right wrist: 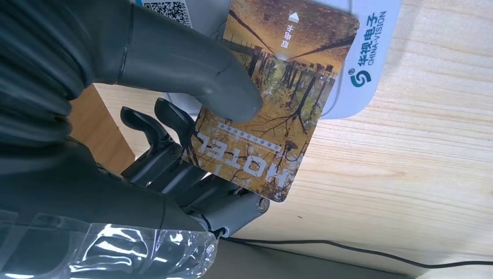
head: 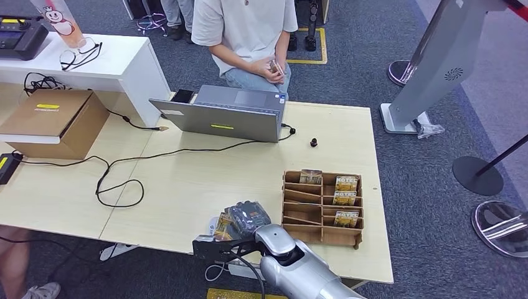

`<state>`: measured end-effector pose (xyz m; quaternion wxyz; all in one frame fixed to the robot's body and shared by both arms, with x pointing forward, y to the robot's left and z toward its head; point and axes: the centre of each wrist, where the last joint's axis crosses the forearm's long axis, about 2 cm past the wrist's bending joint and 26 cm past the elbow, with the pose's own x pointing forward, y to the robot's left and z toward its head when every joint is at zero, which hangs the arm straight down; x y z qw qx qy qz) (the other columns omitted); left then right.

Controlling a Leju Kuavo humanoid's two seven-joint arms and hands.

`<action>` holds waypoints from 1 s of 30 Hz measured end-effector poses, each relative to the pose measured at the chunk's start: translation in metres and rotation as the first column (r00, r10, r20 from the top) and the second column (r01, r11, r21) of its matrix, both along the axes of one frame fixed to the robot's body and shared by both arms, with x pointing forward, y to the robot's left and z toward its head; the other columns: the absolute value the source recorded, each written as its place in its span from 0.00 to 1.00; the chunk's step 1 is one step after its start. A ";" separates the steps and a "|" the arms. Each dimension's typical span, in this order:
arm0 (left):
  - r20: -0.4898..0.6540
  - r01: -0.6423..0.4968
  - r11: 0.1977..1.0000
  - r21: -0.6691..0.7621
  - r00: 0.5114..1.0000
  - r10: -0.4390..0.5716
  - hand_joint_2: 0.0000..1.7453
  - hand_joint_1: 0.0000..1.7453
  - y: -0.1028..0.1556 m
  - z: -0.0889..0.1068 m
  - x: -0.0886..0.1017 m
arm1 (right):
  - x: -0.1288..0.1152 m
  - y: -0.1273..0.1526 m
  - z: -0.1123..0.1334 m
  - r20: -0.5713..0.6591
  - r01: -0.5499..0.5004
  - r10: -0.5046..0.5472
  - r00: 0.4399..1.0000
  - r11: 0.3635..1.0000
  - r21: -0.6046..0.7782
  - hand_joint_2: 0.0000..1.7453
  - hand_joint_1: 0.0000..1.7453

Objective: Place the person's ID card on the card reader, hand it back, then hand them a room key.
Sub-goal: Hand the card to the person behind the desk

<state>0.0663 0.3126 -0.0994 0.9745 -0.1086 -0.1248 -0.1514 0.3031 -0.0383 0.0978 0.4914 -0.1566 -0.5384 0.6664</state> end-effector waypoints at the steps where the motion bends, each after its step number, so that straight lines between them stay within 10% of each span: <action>1: 0.000 0.001 1.000 0.001 1.000 -0.001 0.00 0.00 0.000 0.000 0.000 | 0.000 0.000 0.000 0.000 -0.001 0.001 1.000 1.000 -0.001 1.00 1.00; 30: 0.008 0.012 1.000 0.015 1.000 -0.012 0.00 0.00 0.002 0.000 0.002 | 0.004 -0.003 0.007 -0.193 0.005 0.039 0.980 0.974 0.225 1.00 1.00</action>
